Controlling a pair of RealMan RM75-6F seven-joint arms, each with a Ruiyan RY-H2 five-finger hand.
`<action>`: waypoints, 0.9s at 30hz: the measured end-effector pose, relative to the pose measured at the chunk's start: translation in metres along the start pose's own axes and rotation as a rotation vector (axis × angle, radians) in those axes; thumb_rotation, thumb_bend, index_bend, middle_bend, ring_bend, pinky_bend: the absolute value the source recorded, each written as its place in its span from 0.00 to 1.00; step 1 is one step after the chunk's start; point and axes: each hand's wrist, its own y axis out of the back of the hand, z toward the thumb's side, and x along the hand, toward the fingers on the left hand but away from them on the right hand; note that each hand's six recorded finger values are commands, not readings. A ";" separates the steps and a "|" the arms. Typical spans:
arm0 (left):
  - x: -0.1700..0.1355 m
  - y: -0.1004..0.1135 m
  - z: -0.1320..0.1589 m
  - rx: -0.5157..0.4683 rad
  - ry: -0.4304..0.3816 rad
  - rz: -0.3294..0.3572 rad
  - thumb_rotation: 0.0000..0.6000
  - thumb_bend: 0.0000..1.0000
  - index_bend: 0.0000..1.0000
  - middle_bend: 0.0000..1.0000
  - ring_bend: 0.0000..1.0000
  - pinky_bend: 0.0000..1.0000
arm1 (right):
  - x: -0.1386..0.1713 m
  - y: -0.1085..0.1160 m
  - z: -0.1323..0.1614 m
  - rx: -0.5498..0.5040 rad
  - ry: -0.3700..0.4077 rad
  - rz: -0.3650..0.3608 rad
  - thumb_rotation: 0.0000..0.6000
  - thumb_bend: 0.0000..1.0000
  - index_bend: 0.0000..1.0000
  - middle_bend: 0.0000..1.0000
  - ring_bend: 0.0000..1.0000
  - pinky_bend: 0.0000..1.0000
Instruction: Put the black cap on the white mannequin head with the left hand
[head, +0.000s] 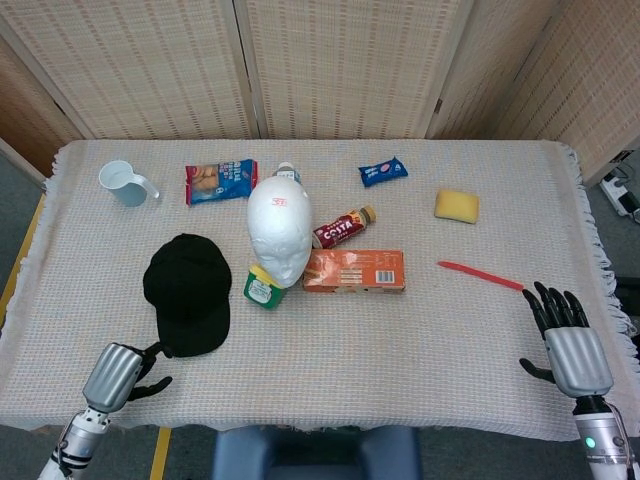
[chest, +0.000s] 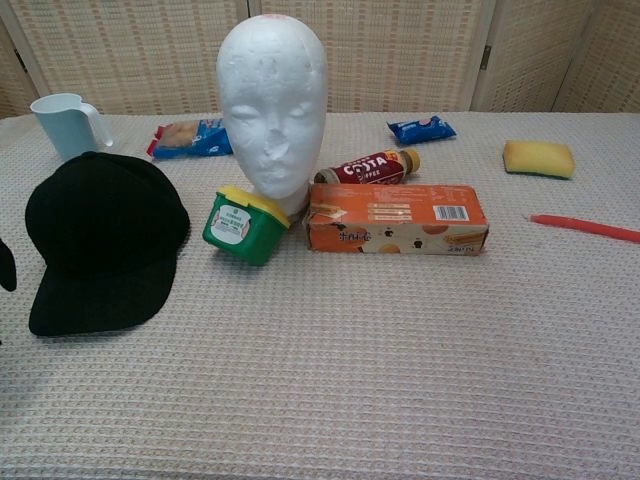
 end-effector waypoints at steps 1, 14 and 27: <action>0.002 -0.004 0.000 0.003 -0.002 -0.012 1.00 0.29 0.53 1.00 1.00 1.00 | -0.001 -0.001 0.000 0.005 -0.002 0.002 1.00 0.05 0.00 0.00 0.00 0.00; 0.018 -0.047 0.006 0.034 -0.050 -0.007 1.00 0.29 0.54 1.00 1.00 1.00 | -0.003 -0.009 0.002 0.030 -0.004 0.033 1.00 0.05 0.00 0.00 0.00 0.00; 0.030 -0.060 0.002 0.181 -0.107 0.053 1.00 0.29 0.54 1.00 1.00 1.00 | -0.001 -0.009 0.004 0.006 0.013 0.077 1.00 0.05 0.00 0.00 0.00 0.00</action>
